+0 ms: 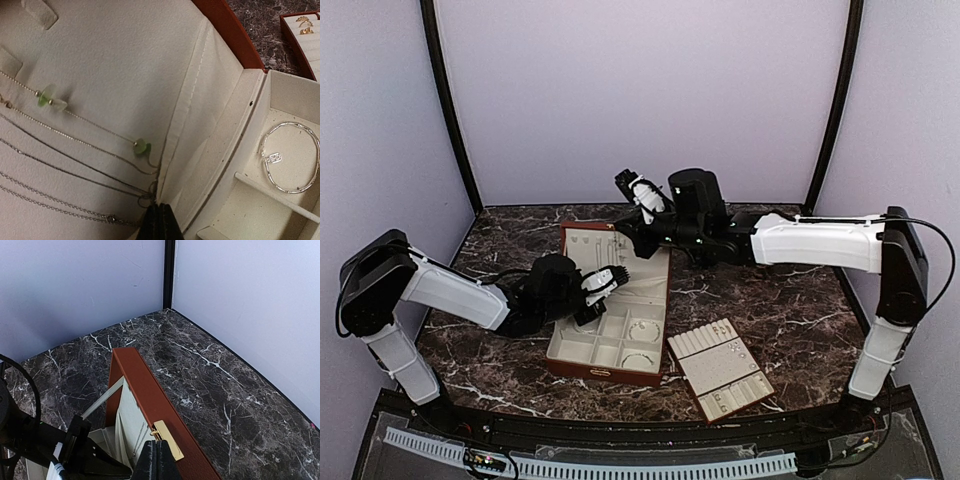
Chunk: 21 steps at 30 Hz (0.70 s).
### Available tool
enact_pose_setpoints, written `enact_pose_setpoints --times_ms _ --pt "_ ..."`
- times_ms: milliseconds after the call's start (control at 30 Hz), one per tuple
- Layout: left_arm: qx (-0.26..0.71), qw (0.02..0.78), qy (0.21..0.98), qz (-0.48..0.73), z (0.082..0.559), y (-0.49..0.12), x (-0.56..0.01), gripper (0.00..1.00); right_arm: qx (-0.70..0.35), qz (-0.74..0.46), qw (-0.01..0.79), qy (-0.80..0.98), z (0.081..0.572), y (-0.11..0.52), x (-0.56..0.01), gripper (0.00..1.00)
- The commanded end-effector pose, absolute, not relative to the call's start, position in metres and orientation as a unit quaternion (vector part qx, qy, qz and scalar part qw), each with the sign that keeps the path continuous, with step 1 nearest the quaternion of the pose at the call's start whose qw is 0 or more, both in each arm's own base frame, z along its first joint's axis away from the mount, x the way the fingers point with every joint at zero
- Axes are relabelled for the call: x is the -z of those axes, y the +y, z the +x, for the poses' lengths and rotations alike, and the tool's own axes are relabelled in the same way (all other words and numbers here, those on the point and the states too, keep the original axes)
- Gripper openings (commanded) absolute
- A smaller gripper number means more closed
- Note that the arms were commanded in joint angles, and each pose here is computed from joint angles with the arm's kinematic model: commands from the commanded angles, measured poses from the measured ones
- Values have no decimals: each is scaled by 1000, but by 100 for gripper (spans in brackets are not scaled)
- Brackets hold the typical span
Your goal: Organize the mixed jewelry
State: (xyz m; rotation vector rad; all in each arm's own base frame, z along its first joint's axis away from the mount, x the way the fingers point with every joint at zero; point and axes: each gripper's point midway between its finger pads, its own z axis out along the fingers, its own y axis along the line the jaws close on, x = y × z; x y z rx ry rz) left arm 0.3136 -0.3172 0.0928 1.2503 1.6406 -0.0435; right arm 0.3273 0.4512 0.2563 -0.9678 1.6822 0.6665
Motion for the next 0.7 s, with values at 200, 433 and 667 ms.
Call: enact_pose_setpoints --times_ms 200,433,667 --pt "49 482 684 545 288 -322 -80 0 -263 -413 525 697 335 456 -235 0" --pt "61 487 687 535 288 -325 -87 0 -266 -421 526 690 324 452 -233 0" --pt "66 490 688 531 289 -327 -90 0 -256 -434 538 676 309 449 -244 0"
